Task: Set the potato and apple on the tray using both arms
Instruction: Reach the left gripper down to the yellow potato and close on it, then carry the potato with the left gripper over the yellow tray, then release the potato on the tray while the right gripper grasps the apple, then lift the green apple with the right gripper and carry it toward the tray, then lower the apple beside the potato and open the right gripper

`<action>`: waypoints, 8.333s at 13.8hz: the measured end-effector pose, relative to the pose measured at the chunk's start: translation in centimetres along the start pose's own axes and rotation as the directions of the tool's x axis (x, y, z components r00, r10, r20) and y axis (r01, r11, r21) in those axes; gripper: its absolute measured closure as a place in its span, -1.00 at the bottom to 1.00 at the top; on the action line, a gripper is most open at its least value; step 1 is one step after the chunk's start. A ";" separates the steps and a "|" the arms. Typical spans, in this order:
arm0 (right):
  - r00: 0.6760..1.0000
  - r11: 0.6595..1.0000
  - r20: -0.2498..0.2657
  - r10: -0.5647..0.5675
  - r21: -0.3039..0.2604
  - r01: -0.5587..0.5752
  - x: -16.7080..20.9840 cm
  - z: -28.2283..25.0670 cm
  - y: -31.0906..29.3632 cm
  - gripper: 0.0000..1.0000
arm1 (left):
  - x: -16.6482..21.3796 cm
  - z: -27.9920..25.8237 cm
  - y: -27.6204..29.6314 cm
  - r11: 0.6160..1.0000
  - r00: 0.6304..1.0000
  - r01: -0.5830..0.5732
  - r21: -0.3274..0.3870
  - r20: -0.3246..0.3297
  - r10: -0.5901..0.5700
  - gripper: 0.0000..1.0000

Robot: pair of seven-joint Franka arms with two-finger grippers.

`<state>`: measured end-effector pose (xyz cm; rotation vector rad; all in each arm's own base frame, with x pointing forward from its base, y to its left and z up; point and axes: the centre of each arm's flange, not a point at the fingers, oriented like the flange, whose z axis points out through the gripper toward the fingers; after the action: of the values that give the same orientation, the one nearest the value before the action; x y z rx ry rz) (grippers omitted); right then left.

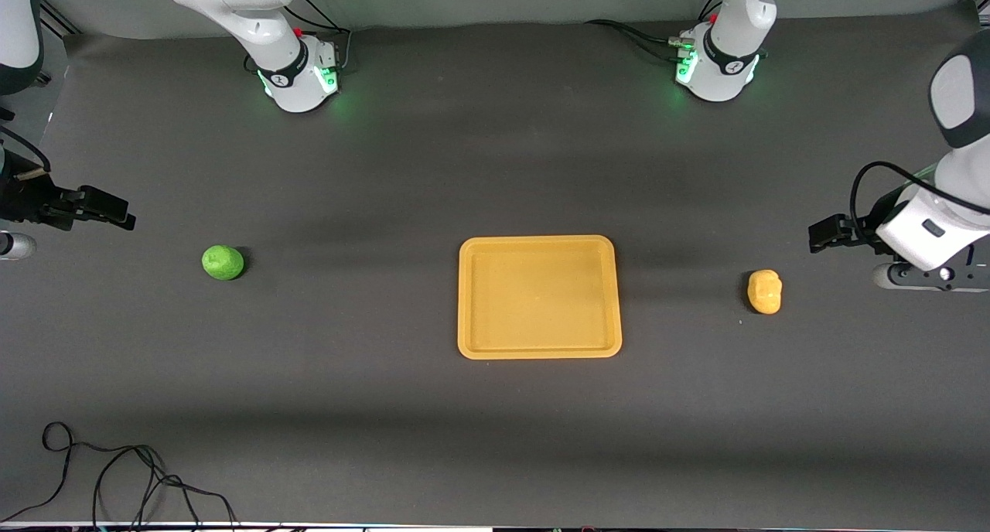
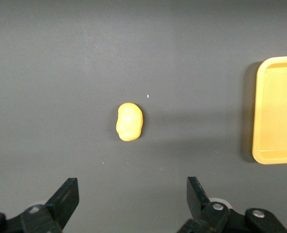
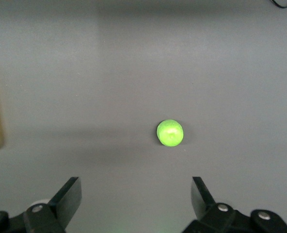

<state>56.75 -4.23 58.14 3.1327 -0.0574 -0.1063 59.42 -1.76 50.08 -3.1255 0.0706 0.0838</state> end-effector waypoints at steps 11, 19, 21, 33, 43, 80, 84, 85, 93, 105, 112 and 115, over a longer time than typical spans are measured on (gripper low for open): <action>1.000 1.000 0.003 0.002 0.000 -0.002 0.0 0.1 0.1 -1.00 | -1.5 25.1 -4.4 0.998 0.998 -0.064 0.007 0.015 0.064 -0.99; 1.000 1.000 0.004 0.006 0.001 -0.006 0.0 0.3 0.3 -1.00 | -0.9 30.7 -3.8 0.995 0.995 -0.104 0.009 -0.012 0.104 -0.22; 1.000 1.000 0.004 0.009 0.001 -0.009 0.0 0.4 0.5 -1.00 | -0.7 30.6 -3.7 0.994 0.994 -0.108 0.009 -0.015 0.108 -0.22; 0.996 0.998 -0.063 -0.066 0.003 0.066 -3.9 1.9 6.7 -1.00 | -0.4 19.9 22.0 0.990 0.998 0.030 -0.138 -0.042 -0.036 -0.22; 0.988 0.993 -0.102 -0.114 -0.008 0.114 -8.1 7.8 8.1 -1.00 | -2.1 29.7 32.8 0.982 1.000 -0.025 -0.185 -0.017 0.022 -0.22; 0.979 0.981 -0.063 -0.192 0.015 0.193 3.2 9.4 -1.7 -0.53 | -5.1 -3.1 -1.4 0.999 0.999 0.044 0.025 -0.013 -0.044 -1.00; 0.990 0.993 -0.082 -0.117 0.012 0.118 4.9 6.4 -15.9 -0.53 | -5.6 -4.1 -4.4 1.000 0.999 0.028 0.009 -0.030 -0.028 -1.00; 0.992 0.995 -0.083 -0.097 0.011 0.098 4.9 6.4 -19.9 -0.53 | -5.7 -4.2 -5.1 1.000 0.999 0.016 0.008 -0.032 -0.015 -1.00; 0.994 0.999 -0.101 0.036 0.001 -0.036 1.0 14.9 -50.3 -0.53 | -5.6 -4.3 -3.8 1.000 0.999 -0.004 -0.016 -0.035 0.003 -1.00; 0.992 0.999 -0.118 0.039 0.031 -0.036 0.3 36.2 -58.9 -0.53 | -3.6 -4.2 -2.9 0.999 0.998 -0.011 -0.031 -0.055 0.009 -1.00; 0.993 0.999 -0.113 0.026 0.027 -0.023 -0.3 39.1 -59.5 -0.52 | -1.9 -3.3 -2.6 0.999 0.999 -0.014 -0.030 -0.031 0.013 -1.00; 0.992 0.999 -0.117 0.042 0.034 -0.038 -0.7 39.1 -60.0 -0.82 | -1.1 -1.9 -2.6 0.999 1.000 -0.013 -0.030 -0.007 0.013 -0.95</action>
<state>55.61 55.52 18.68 3.1599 -0.1228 0.0808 58.50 0.85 52.03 -3.1557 0.0908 0.0752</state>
